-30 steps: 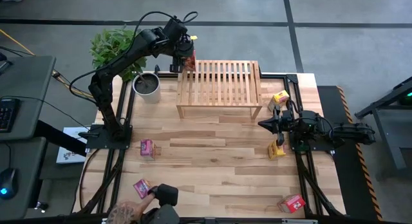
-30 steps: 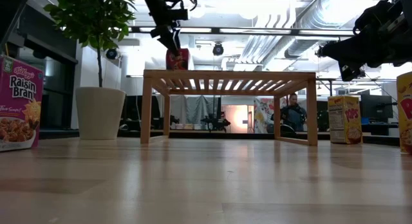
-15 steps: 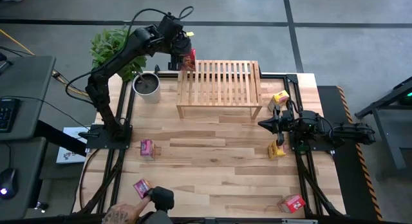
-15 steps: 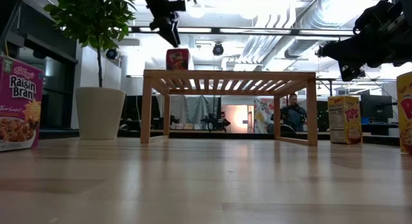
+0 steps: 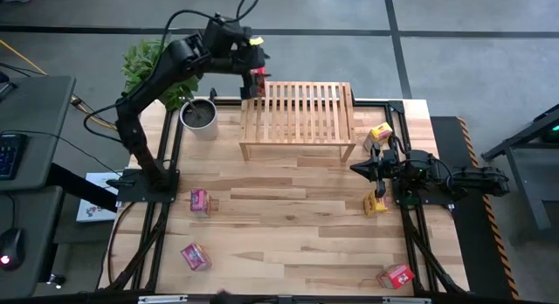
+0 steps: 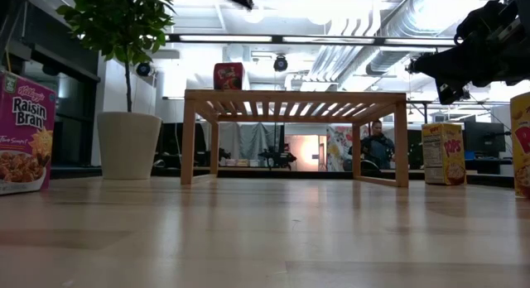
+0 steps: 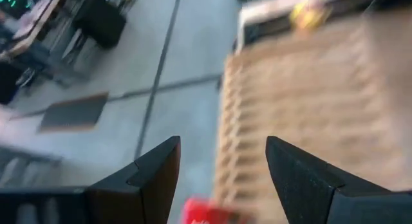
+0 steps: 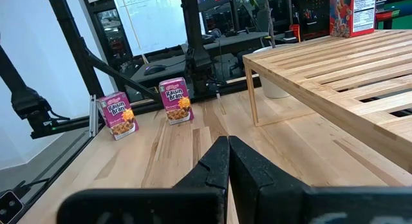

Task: Stack cereal on shelf
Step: Put the top yellow cereal box on the shelf

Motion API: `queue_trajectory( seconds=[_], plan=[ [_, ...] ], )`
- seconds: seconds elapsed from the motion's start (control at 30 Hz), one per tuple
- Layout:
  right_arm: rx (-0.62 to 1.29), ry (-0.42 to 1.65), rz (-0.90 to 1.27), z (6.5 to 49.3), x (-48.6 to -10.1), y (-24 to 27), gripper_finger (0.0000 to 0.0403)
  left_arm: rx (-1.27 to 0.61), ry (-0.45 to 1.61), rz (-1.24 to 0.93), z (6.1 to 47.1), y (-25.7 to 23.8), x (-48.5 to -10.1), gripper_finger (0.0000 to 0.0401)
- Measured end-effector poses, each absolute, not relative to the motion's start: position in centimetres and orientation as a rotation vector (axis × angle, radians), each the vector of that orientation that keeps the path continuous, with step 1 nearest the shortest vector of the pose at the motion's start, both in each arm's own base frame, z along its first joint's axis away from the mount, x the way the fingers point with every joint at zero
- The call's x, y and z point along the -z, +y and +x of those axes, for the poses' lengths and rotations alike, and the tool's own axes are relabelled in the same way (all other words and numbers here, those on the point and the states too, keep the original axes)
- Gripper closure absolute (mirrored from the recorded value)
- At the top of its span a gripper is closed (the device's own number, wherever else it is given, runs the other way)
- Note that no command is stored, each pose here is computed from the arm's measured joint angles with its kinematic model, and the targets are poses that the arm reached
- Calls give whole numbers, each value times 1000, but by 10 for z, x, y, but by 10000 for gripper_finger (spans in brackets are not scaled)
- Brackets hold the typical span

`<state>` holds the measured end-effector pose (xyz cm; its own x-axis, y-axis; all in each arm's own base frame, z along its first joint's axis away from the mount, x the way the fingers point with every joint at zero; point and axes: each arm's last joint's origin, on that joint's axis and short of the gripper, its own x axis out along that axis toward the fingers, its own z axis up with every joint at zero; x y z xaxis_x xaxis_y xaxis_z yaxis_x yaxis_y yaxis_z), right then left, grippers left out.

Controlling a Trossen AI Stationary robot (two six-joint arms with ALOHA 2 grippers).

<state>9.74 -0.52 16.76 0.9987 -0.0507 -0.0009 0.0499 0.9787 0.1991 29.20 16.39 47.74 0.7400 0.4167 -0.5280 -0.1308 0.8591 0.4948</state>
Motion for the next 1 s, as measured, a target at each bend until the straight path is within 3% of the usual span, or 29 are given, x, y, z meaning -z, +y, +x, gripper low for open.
queue_trajectory(
  seconds=[0.23,0.43,0.57,0.77,1.0],
  plan=[
    [51,-4,200,97,-168,-5,402,-85,509,168,300,97,-498,183],
    [51,-4,200,97,-168,-5,402,114,540,43,291,35,-490,183],
    [51,-5,200,97,-168,-5,402,45,526,48,282,1,-463,183],
    [51,-4,200,97,-168,-5,402,91,300,31,249,-47,-399,183],
    [51,-5,200,97,-168,-5,402,7,67,16,207,-57,-325,183]
  ],
)
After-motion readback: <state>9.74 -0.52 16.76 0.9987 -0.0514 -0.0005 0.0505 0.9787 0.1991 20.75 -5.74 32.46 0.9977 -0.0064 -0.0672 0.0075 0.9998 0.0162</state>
